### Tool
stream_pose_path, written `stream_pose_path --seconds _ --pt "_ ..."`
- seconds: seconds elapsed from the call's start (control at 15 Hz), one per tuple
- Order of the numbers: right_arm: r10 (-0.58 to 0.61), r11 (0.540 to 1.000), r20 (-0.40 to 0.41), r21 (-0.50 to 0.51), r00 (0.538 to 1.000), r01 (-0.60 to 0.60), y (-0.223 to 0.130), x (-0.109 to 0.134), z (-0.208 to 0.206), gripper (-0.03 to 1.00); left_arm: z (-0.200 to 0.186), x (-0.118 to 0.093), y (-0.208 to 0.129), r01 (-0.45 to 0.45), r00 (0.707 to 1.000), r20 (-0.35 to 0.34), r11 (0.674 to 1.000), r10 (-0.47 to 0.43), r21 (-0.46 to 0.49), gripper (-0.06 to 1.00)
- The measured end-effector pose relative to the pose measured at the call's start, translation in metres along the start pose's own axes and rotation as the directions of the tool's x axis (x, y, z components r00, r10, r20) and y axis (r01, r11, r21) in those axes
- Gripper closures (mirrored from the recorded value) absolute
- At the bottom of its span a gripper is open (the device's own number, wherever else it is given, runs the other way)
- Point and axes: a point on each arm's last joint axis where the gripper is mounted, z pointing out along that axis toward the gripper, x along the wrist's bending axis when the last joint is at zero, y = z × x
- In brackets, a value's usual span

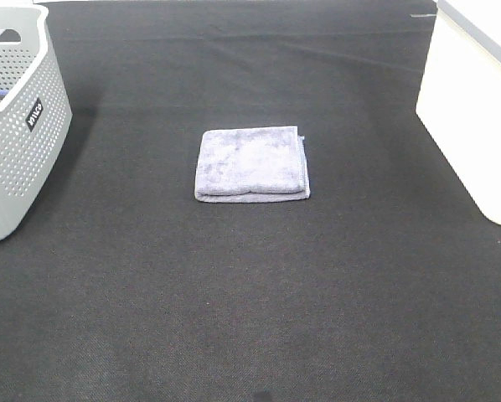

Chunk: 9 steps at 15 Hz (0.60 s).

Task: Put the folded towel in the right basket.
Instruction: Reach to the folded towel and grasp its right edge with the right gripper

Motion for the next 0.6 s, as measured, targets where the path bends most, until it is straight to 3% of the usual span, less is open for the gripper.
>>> stream_pose_path --seconds 0.6 --pt "0.000 1.000 0.000 0.000 1.000 0.000 0.0000 0.0000 0.0000 0.25 0.0000 0.0000 0.0000 0.000 1.000 0.000 1.000 0.000 0.000 -0.02"
